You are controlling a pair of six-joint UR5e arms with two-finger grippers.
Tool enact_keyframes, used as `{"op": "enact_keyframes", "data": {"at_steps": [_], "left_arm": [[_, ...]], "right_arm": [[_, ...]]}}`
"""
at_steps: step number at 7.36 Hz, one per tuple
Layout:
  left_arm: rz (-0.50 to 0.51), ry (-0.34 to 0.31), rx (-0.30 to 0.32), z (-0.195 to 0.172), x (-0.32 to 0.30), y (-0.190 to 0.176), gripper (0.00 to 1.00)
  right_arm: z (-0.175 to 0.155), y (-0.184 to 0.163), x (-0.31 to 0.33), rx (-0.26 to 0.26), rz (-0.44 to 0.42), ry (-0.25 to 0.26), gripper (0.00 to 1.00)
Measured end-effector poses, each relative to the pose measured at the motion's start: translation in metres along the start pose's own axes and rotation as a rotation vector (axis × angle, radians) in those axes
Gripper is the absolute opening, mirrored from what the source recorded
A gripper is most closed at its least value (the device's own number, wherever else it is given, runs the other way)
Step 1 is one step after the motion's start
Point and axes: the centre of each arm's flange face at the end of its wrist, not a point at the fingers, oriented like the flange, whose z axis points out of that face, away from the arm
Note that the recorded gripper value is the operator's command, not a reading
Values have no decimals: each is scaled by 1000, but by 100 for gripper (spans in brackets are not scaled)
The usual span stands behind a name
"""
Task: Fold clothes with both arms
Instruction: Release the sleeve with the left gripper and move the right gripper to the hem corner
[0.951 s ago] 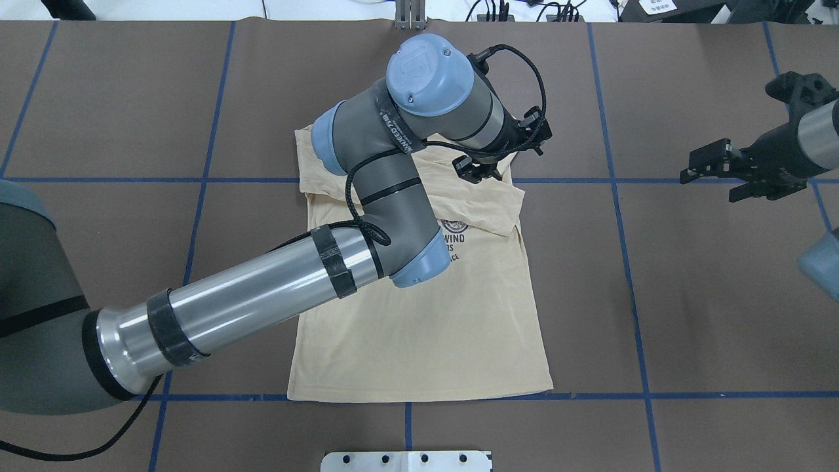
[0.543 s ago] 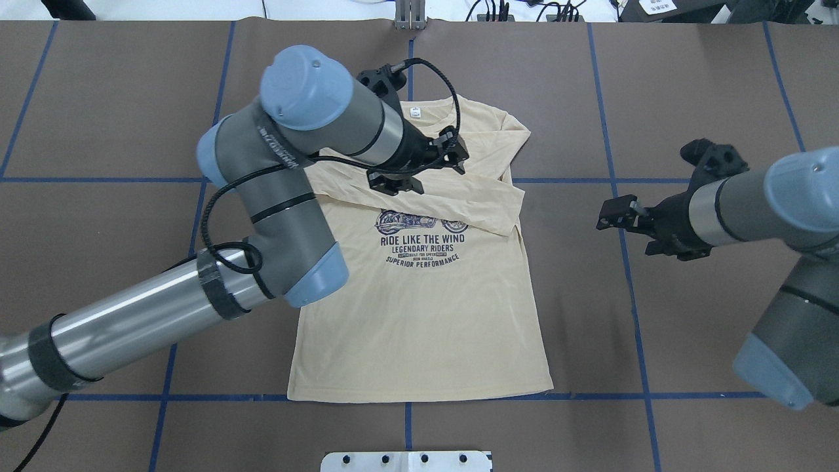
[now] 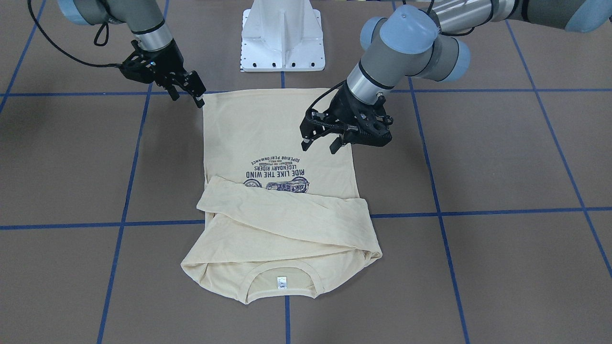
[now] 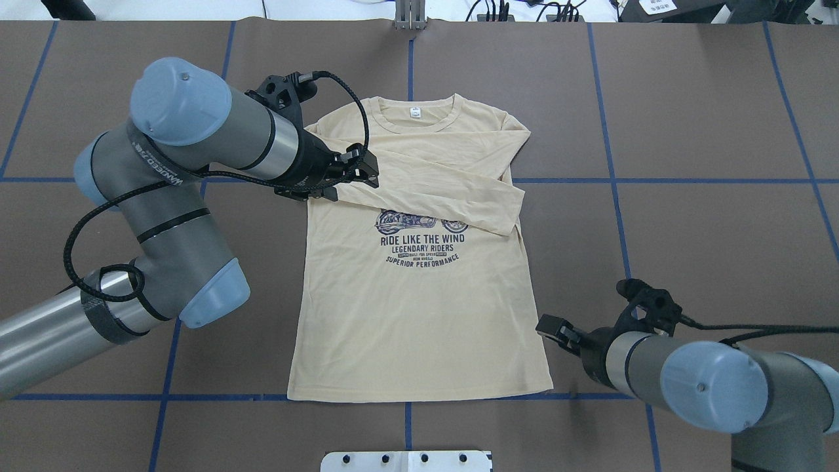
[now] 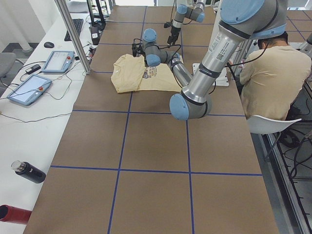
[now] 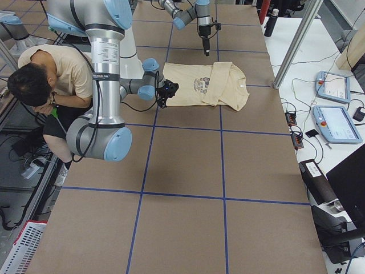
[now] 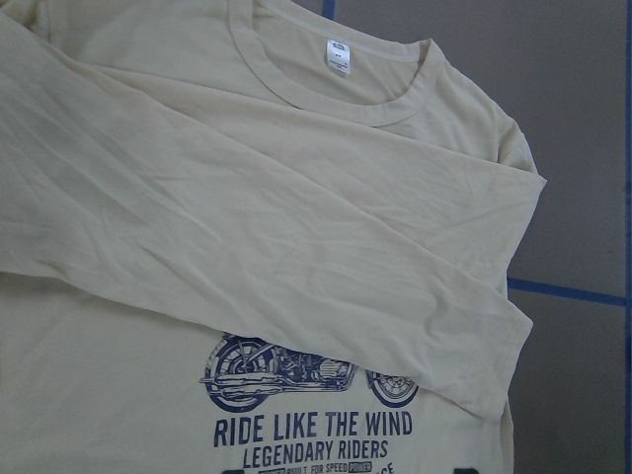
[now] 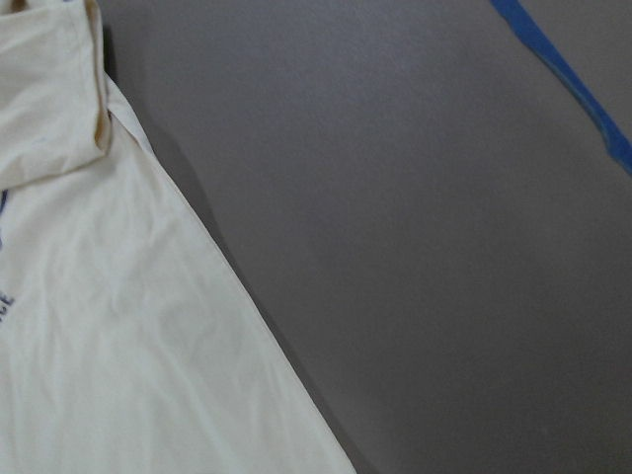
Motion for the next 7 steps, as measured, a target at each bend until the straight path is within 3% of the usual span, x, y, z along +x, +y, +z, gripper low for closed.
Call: {"op": "enact_keyframes", "data": {"at_steps": [3,7], "left_arm": [[0,-4,2,0,-6,1,77],[-2,-9,5,1,-8,0,77]], "right_arm": [[12,45,1,21,14,16,92],[24,59,1,12,17,28,81]]}}
